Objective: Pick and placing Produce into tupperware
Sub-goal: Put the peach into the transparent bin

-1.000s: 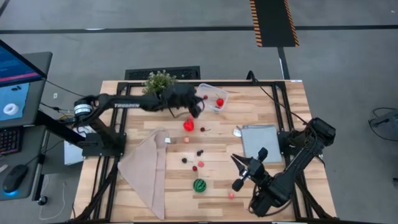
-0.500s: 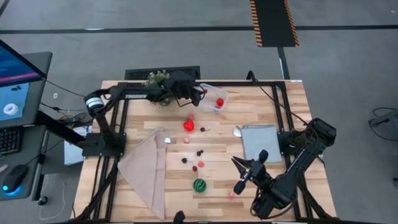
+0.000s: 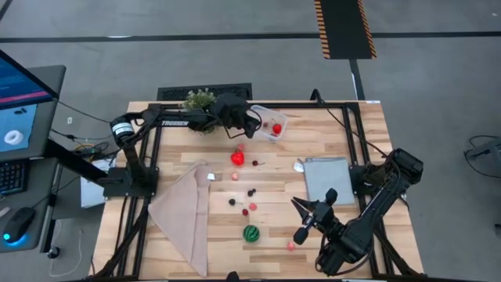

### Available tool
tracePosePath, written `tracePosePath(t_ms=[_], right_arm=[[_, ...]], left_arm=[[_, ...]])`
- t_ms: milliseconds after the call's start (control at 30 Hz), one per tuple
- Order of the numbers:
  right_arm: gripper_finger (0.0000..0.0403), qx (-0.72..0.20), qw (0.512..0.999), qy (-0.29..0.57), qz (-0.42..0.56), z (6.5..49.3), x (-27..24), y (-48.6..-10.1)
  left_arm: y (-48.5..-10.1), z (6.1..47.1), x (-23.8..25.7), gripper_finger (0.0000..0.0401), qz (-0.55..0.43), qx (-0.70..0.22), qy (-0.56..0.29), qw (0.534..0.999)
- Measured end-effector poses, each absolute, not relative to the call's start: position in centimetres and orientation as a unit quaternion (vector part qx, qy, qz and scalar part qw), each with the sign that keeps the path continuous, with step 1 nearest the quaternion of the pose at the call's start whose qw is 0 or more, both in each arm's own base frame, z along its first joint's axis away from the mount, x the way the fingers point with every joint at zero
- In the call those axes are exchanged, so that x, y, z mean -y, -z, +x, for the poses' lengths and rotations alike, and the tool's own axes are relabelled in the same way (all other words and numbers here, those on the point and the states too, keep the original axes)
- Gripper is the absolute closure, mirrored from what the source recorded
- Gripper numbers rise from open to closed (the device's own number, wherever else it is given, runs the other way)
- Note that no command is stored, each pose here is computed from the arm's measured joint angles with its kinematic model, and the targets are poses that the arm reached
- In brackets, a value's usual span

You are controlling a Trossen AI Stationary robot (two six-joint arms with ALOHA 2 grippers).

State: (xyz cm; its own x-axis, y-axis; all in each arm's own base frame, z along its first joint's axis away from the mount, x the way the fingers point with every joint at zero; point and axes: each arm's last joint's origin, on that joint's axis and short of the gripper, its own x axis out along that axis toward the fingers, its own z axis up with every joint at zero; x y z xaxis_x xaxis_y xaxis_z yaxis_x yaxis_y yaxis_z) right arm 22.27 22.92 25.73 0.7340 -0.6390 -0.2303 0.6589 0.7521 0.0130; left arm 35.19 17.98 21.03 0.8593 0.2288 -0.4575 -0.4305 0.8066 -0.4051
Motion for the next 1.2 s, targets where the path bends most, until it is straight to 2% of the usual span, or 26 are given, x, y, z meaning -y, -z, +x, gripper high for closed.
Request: tracePosePath(t_ms=[167,500,667,967,1067,1200], right_arm=[[0.0341,-0.106,0.930,0.349,0.049,22.3,-22.9,-25.7],[0.0341,-0.108,0.930,0.348,0.050,22.6,-23.4,-25.0],[0.0341,-0.115,0.929,0.346,0.061,22.5,-23.7,-24.7],[0.0341,-0.141,0.932,0.331,0.050,23.4,-24.3,-24.6],[0.0341,-0.154,0.931,0.328,0.027,23.6,-24.2,-24.6],[0.0341,-0.160,0.929,0.332,0.026,23.8,-23.9,-24.6]], left_arm=[[-22.5,35.0,-17.3,0.0291,-0.252,-0.184,-0.141,0.940],[-28.3,33.9,-9.8,0.0303,-0.173,-0.157,-0.034,0.972],[-30.6,31.9,-5.5,0.0304,-0.145,-0.115,0.014,0.983],[-28.5,25.9,1.1,0.0304,-0.132,-0.056,0.038,0.989],[-27.4,24.1,2.3,0.0304,-0.148,-0.023,0.062,0.987],[-25.7,22.2,3.3,0.0304,-0.152,-0.023,0.060,0.986]])
